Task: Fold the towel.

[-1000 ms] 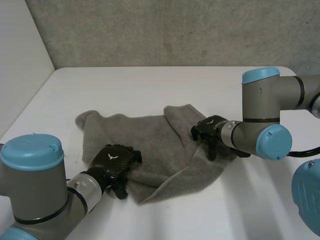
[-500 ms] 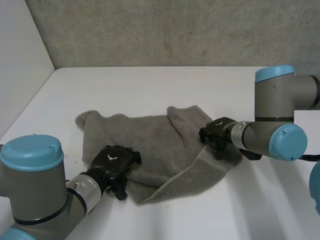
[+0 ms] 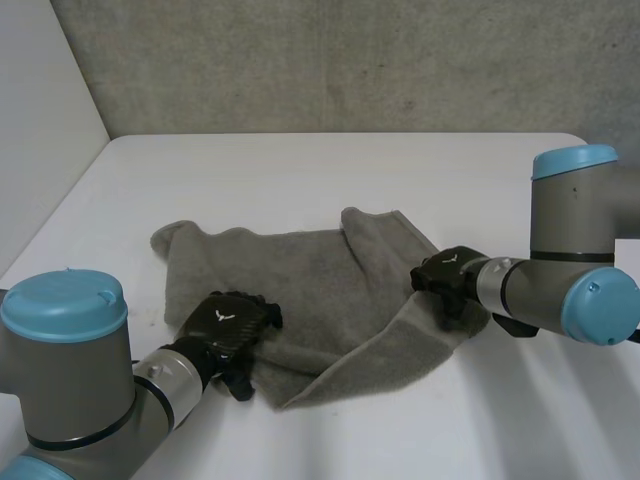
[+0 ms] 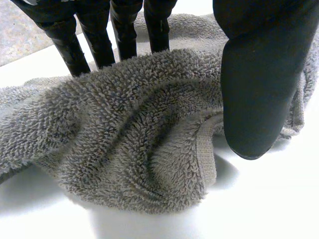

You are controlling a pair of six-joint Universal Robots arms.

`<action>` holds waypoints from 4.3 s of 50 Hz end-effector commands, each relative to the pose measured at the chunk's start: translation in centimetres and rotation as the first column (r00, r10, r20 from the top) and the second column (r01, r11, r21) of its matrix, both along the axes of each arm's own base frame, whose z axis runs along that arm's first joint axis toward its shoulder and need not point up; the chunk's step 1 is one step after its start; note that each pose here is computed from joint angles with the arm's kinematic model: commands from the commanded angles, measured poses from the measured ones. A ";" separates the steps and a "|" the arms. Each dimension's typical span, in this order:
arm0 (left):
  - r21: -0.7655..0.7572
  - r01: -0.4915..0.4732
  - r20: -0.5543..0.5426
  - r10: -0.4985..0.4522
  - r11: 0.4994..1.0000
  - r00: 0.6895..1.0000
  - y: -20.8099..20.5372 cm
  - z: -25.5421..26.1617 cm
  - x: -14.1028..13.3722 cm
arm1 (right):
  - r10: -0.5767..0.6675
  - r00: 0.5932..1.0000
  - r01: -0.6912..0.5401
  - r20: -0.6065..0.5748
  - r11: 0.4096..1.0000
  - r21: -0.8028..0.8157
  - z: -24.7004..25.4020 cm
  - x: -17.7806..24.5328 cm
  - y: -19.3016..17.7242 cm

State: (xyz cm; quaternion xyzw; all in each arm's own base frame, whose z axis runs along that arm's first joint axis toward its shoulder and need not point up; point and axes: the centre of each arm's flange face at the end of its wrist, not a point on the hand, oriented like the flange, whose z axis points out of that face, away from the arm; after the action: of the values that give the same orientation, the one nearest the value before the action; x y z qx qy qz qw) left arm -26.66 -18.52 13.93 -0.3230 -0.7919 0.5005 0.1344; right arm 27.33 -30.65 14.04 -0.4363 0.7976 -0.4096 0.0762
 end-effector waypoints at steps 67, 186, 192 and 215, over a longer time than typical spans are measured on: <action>-0.227 -0.046 -0.007 0.045 0.973 0.999 -7.6 8.2 -0.9 | -0.064 0.951 0.137 0.301 0.964 -0.228 15.9 -6.2 1.7; -0.341 -0.356 0.056 0.397 0.870 0.916 -9.3 -0.3 -0.4 | -0.279 0.944 0.319 0.177 0.909 -0.268 1.5 -5.4 -3.7; -0.328 -0.319 0.085 0.364 0.889 0.928 -9.3 -0.9 -0.1 | -0.278 0.944 0.319 0.179 0.908 -0.270 1.6 -5.4 -3.8; -0.714 -0.085 0.060 0.181 0.695 0.982 -22.2 7.6 -2.5 | -0.148 0.973 0.229 0.176 0.689 -0.688 10.5 -0.9 -10.8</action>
State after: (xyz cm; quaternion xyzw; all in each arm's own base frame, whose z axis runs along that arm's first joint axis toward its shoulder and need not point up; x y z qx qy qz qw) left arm -28.13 -36.30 16.17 -0.3249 -0.6534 0.6790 -0.0807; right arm 25.02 -38.99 21.15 -0.3413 0.6711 -0.6548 -0.0652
